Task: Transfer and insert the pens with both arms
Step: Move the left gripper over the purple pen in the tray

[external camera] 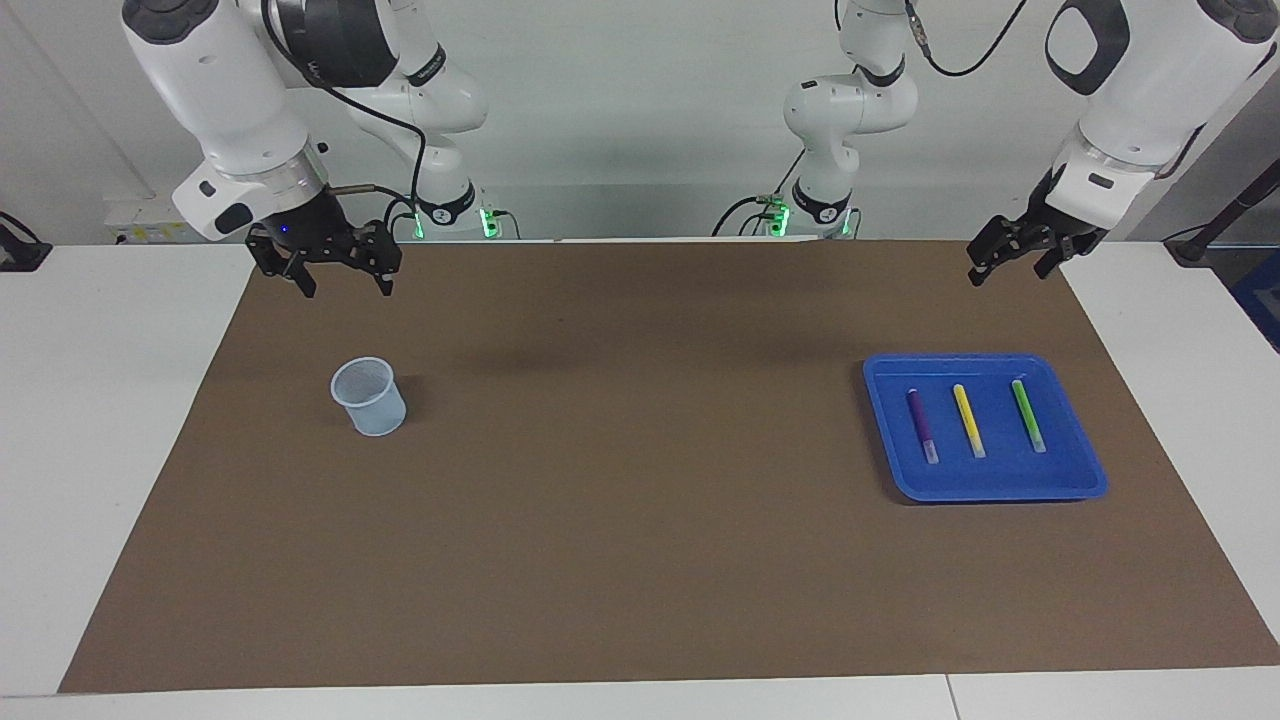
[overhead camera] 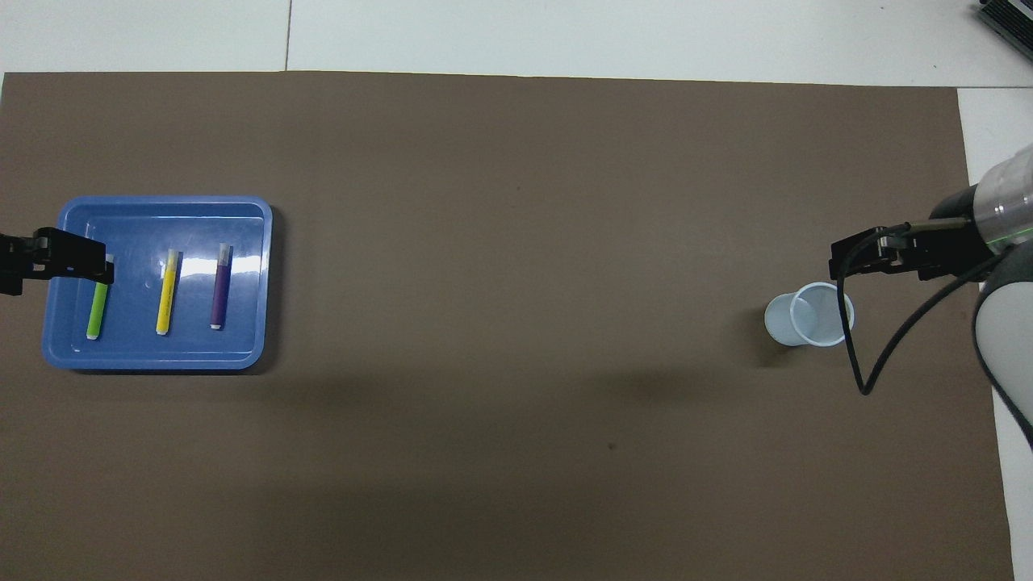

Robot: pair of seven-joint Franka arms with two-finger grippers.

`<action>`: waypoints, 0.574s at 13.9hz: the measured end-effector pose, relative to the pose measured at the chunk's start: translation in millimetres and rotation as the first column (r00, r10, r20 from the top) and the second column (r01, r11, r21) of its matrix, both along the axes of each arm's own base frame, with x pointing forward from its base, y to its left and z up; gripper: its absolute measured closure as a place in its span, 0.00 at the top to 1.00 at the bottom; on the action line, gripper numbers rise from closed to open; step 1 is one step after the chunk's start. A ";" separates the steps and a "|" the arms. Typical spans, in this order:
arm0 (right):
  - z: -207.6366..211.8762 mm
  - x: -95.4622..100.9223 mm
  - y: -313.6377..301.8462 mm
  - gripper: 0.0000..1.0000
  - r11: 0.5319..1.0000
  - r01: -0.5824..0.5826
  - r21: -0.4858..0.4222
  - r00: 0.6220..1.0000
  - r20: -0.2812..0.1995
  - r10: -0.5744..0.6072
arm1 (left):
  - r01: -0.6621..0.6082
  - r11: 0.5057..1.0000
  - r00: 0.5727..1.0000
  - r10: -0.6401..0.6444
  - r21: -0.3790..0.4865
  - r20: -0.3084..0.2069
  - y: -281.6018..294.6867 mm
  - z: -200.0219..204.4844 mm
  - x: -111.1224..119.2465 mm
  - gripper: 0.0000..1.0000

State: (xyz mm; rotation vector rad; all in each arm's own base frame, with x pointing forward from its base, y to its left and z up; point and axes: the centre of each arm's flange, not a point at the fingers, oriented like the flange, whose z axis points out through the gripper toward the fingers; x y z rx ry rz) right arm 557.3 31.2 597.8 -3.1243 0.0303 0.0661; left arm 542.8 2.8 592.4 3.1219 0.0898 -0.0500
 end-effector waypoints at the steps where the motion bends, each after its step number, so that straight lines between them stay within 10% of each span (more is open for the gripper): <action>1: 0.0 0.0 0.0 1.00 1.000 0.000 0.000 1.000 0.000 0.000 | 0.000 1.000 1.000 0.000 0.000 0.001 -0.2 -9.1 -3.0 1.00; 8: 0.0 0.0 0.0 1.00 1.000 0.000 0.000 1.000 0.000 0.000 | -0.004 1.000 1.000 0.004 0.001 0.004 -0.2 -68.6 -9.3 1.00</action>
